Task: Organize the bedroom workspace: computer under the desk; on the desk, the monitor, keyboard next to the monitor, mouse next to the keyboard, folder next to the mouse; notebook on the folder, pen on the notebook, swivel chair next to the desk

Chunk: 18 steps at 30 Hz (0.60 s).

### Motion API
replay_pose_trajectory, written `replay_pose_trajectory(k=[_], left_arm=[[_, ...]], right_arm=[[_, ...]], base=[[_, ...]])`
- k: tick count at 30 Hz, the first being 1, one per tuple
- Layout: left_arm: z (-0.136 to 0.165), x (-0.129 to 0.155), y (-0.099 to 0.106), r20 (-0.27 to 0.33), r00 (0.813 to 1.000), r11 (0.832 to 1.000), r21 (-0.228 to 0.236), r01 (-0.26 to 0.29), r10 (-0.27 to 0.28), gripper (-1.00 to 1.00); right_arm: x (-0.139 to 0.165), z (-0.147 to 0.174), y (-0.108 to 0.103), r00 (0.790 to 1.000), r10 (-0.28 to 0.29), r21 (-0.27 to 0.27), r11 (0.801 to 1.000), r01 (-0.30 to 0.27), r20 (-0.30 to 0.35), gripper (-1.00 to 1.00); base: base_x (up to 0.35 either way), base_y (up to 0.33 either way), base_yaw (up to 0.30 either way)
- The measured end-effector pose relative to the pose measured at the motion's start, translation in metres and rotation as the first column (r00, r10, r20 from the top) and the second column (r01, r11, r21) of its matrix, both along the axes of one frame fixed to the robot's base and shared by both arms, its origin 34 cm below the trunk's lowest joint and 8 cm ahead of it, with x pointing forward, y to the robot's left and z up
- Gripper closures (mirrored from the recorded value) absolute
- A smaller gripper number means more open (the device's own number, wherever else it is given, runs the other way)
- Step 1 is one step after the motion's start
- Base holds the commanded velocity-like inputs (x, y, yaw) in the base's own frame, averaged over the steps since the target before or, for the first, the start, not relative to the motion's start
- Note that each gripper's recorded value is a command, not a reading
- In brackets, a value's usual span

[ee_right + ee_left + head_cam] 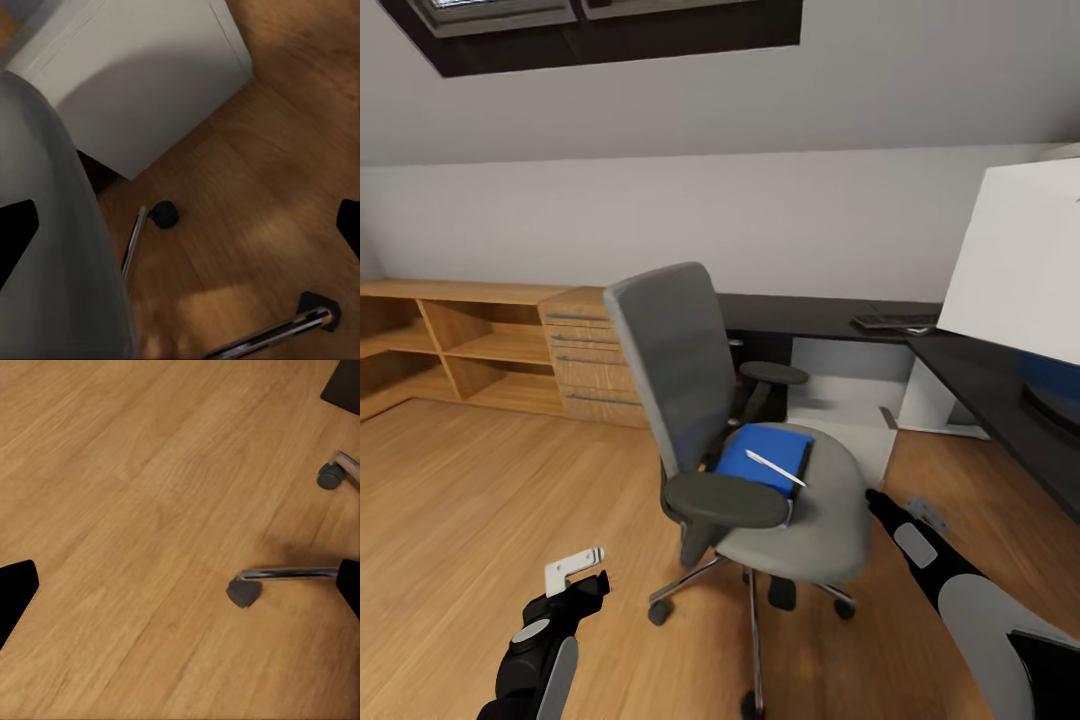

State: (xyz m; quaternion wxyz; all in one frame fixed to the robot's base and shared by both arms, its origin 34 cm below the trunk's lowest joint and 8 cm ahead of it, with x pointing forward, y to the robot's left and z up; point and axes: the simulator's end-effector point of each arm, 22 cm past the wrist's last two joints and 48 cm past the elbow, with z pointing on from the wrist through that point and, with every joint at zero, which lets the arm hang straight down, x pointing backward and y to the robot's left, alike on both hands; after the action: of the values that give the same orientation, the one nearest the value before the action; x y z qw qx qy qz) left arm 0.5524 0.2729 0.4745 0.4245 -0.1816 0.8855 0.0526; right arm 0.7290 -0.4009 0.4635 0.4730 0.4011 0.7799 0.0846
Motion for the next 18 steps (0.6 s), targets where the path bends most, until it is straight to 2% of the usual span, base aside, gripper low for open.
replay_pose_trajectory(k=[18], left_arm=[[0.009,0.001,0.000,0.019,1.000,1.000,-0.001,-0.001,0.001,-1.00]], right_arm=[[0.002,0.014,0.002,1.000,0.002,0.001,1.000,-0.002,0.023,-1.00]], base=[[0.000,0.000,0.194]])
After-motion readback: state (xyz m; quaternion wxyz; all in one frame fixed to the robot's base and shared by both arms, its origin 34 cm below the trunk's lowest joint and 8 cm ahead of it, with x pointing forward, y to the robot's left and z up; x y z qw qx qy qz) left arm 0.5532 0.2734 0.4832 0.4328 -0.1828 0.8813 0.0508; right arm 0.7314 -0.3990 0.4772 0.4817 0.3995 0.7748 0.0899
